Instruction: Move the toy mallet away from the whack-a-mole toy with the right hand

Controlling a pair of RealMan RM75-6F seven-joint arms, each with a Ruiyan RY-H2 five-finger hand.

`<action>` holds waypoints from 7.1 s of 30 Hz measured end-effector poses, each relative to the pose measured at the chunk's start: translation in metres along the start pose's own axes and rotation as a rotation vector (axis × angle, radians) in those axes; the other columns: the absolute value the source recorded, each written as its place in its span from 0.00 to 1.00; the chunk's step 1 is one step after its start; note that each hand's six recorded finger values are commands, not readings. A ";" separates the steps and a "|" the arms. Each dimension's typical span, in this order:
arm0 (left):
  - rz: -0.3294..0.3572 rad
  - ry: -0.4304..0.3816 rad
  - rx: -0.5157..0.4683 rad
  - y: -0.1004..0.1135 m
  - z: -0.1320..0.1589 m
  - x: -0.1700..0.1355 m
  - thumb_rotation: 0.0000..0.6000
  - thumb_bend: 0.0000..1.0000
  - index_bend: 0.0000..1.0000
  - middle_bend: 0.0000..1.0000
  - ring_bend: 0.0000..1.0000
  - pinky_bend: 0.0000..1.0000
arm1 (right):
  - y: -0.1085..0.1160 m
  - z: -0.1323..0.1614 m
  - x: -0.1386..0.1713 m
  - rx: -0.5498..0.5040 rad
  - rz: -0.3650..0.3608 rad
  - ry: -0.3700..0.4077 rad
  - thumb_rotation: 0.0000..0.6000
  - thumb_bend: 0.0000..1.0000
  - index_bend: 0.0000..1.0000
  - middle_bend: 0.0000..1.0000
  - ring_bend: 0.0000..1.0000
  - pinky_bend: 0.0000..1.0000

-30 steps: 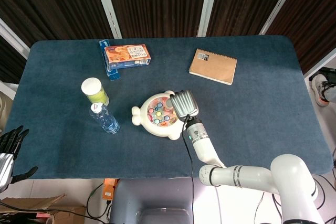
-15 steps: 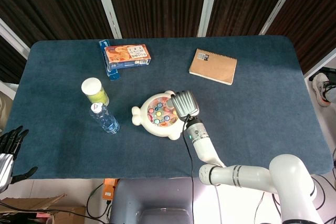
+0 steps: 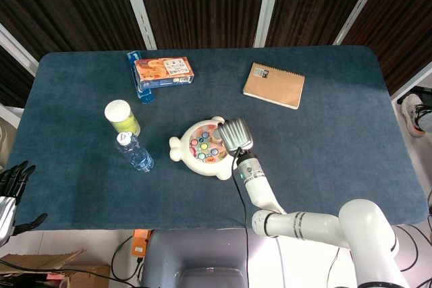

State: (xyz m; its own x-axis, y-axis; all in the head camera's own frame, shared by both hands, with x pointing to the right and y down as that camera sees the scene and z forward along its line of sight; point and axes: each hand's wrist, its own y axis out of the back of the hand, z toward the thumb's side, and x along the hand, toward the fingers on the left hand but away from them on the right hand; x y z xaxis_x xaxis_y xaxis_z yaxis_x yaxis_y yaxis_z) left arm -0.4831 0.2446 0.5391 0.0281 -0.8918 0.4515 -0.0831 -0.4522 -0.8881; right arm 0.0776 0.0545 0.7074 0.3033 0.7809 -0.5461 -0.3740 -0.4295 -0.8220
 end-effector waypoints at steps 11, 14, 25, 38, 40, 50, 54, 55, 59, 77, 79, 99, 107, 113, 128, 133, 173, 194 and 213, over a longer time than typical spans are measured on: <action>0.003 -0.004 0.000 0.000 0.000 0.000 1.00 0.06 0.00 0.00 0.00 0.09 | -0.004 -0.005 0.000 0.009 0.010 -0.012 1.00 0.52 1.00 0.79 0.69 0.64; 0.002 -0.003 0.001 0.000 0.000 0.000 1.00 0.06 0.00 0.00 0.00 0.09 | -0.004 -0.007 0.000 0.008 0.010 -0.014 1.00 0.52 1.00 0.79 0.69 0.64; 0.001 -0.004 0.002 0.000 0.001 0.001 1.00 0.06 0.00 0.00 0.00 0.09 | 0.013 -0.019 0.008 -0.054 -0.027 -0.013 1.00 0.52 1.00 0.79 0.69 0.64; -0.010 -0.018 0.013 -0.005 0.007 0.002 1.00 0.06 0.00 0.00 0.00 0.09 | 0.009 -0.037 0.031 -0.019 0.016 0.013 1.00 0.52 1.00 0.79 0.69 0.64; -0.009 -0.019 0.012 -0.005 0.007 0.002 1.00 0.07 0.00 0.00 0.00 0.09 | 0.007 -0.038 0.031 -0.016 0.021 0.007 1.00 0.52 1.00 0.79 0.69 0.64; -0.007 -0.017 0.007 -0.003 0.006 0.002 1.00 0.06 0.00 0.00 0.00 0.09 | -0.006 -0.037 0.024 -0.016 0.042 0.004 1.00 0.52 1.00 0.79 0.69 0.64; -0.008 -0.015 0.005 -0.003 0.005 0.003 1.00 0.06 0.00 0.00 0.00 0.09 | -0.008 -0.033 0.020 -0.019 0.043 0.009 1.00 0.52 1.00 0.79 0.69 0.64; -0.008 -0.015 0.005 -0.003 0.005 0.003 1.00 0.06 0.00 0.00 0.00 0.09 | -0.009 -0.032 0.020 -0.022 0.043 0.010 1.00 0.52 1.00 0.79 0.69 0.64; -0.009 -0.015 0.004 -0.003 0.004 0.003 1.00 0.06 0.00 0.00 0.00 0.09 | -0.011 -0.029 0.017 -0.023 0.046 0.013 1.00 0.52 1.00 0.79 0.69 0.64; -0.006 -0.017 0.005 -0.002 0.005 0.003 1.00 0.06 0.00 0.00 0.00 0.09 | -0.002 -0.042 0.022 -0.064 0.019 0.003 1.00 0.52 1.00 0.79 0.69 0.64; -0.006 -0.019 0.005 -0.002 0.005 0.002 1.00 0.06 0.00 0.00 0.00 0.09 | 0.001 -0.052 0.027 -0.085 0.007 -0.005 1.00 0.52 1.00 0.79 0.69 0.64; -0.007 -0.030 0.011 -0.004 0.010 0.001 1.00 0.06 0.00 0.00 0.00 0.09 | -0.085 -0.179 0.102 -0.265 0.038 -0.104 1.00 0.52 0.96 0.79 0.66 0.62; -0.010 -0.019 0.017 -0.006 0.009 0.004 1.00 0.07 0.00 0.00 0.00 0.09 | -0.130 -0.203 0.098 -0.328 0.081 -0.140 1.00 0.52 0.93 0.79 0.63 0.59; -0.014 -0.013 0.021 -0.007 0.009 0.004 1.00 0.07 0.00 0.00 0.00 0.09 | -0.149 -0.192 0.094 -0.323 0.118 -0.116 1.00 0.52 0.90 0.79 0.61 0.58; -0.016 -0.005 0.019 -0.007 0.008 0.005 1.00 0.10 0.00 0.00 0.00 0.09 | -0.155 -0.196 0.093 -0.352 0.159 -0.106 1.00 0.48 0.68 0.55 0.39 0.48; -0.022 -0.003 0.024 -0.008 0.008 0.005 1.00 0.10 0.00 0.00 0.00 0.09 | -0.154 -0.198 0.094 -0.344 0.175 -0.092 1.00 0.46 0.62 0.50 0.35 0.44; -0.030 -0.007 0.023 -0.009 0.009 0.008 1.00 0.10 0.00 0.00 0.00 0.09 | -0.149 -0.210 0.095 -0.351 0.155 -0.125 1.00 0.28 0.47 0.43 0.30 0.41; -0.028 -0.007 0.025 -0.010 0.011 0.007 1.00 0.10 0.00 0.00 0.00 0.09 | -0.135 -0.229 0.116 -0.362 0.098 -0.135 1.00 0.27 0.42 0.36 0.29 0.40; -0.046 -0.025 0.064 -0.024 0.021 0.010 1.00 0.09 0.00 0.00 0.00 0.09 | -0.107 -0.249 0.335 -0.344 -0.129 -0.224 1.00 0.19 0.00 0.00 0.00 0.00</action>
State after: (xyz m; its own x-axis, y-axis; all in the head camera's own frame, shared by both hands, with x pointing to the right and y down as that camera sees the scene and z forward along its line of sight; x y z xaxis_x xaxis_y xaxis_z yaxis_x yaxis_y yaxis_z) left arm -0.4598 0.2462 0.5627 0.0553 -0.8700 0.4899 -0.0174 -0.4914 -0.8707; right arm 0.4371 0.2493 0.5716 0.1163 0.9012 -0.4174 -0.0197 -0.4181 -0.9082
